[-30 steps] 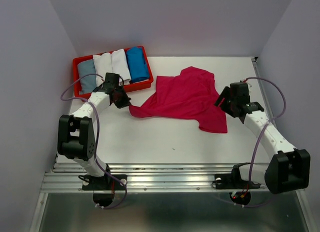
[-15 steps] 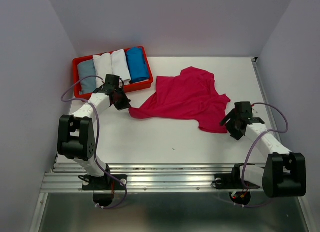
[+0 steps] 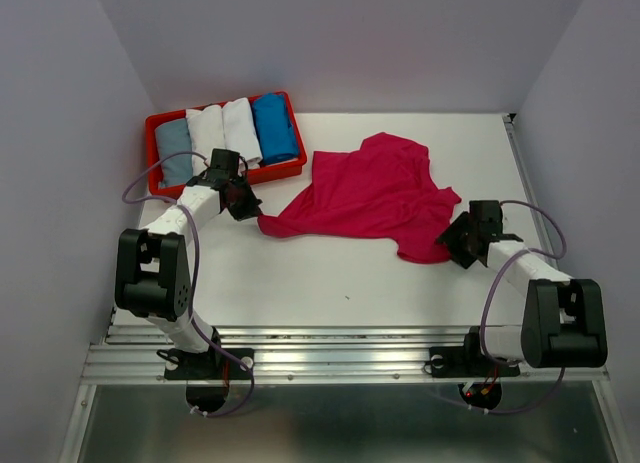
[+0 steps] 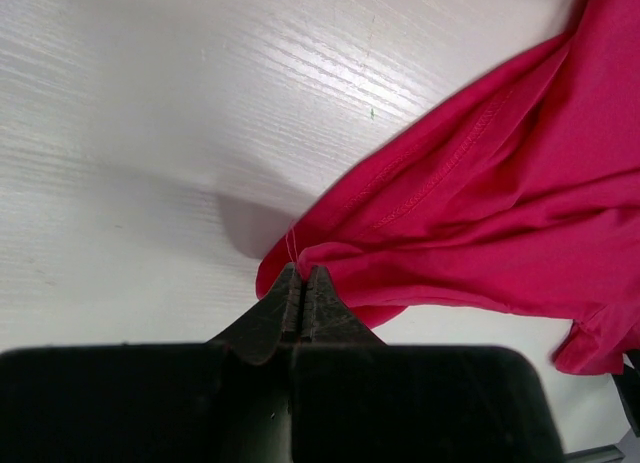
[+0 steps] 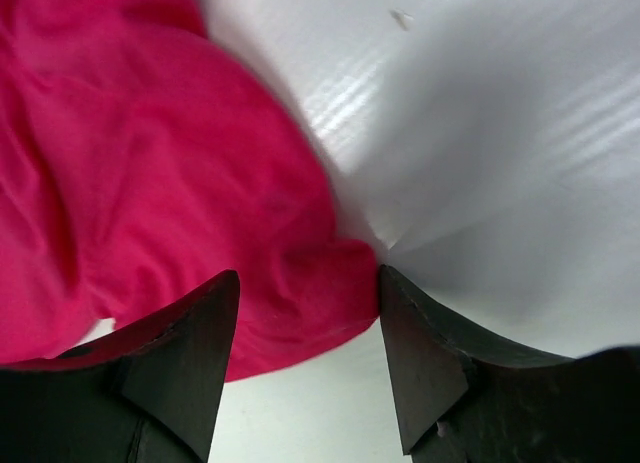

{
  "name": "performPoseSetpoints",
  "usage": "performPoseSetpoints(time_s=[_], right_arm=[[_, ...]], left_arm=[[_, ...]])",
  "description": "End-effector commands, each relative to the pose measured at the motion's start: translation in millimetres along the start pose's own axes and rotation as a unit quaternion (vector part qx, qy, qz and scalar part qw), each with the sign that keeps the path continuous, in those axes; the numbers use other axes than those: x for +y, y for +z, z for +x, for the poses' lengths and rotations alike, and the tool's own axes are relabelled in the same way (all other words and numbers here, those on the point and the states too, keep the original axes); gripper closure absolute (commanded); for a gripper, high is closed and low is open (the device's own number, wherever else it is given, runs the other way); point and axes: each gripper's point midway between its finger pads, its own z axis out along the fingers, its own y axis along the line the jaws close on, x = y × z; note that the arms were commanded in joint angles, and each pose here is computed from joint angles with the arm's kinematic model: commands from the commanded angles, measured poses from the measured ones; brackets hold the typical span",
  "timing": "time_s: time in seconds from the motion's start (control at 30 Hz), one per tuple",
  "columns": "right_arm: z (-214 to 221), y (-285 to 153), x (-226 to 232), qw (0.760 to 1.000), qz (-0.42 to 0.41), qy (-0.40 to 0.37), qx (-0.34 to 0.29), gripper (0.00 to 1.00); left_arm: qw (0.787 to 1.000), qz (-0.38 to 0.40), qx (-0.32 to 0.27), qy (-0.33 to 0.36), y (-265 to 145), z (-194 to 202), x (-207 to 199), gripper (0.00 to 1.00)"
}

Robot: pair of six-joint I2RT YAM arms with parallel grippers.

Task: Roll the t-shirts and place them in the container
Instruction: Fold the T-shirt at the center of the board.

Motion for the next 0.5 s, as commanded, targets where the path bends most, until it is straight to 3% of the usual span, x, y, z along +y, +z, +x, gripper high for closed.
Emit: performPoseSetpoints(time_s=[0.0, 0.17, 0.23, 0.27, 0.4, 0.47], right_arm=[[6.2, 12.1, 13.5, 0.999, -0.041, 0.004, 0.02, 0.38], [5.4, 19.0, 25.7, 0.998, -0.061, 0.001, 0.033, 0.48], [5.5, 19.8, 27.7, 0.997, -0.064, -0.001, 0.037, 0.6], [4.4, 19.2, 29.1, 0.997, -0.067, -0.002, 0.035, 0.71], [-3.0, 11.4, 37.1, 0.997, -0.077, -0.008, 0.028, 0.99], [-11.0, -0.6, 45.8, 0.996, -0.09, -0.012, 0.017, 0.99]], left_arm=[[1.0, 0.011, -0.021, 0.006, -15.3, -5.8, -3.9, 1.0], [1.0, 0.009, -0.023, 0.004, -15.9, -6.9, -3.6, 1.0], [1.0, 0.01, -0.024, 0.003, -16.3, -7.9, -4.6, 1.0], [1.0, 0.01, -0.024, 0.002, -16.1, -7.4, -4.2, 1.0], [1.0, 0.01, -0.024, 0.001, -16.2, -8.7, -5.3, 1.0], [1.0, 0.012, -0.026, 0.004, -18.2, -11.2, -7.4, 1.0]])
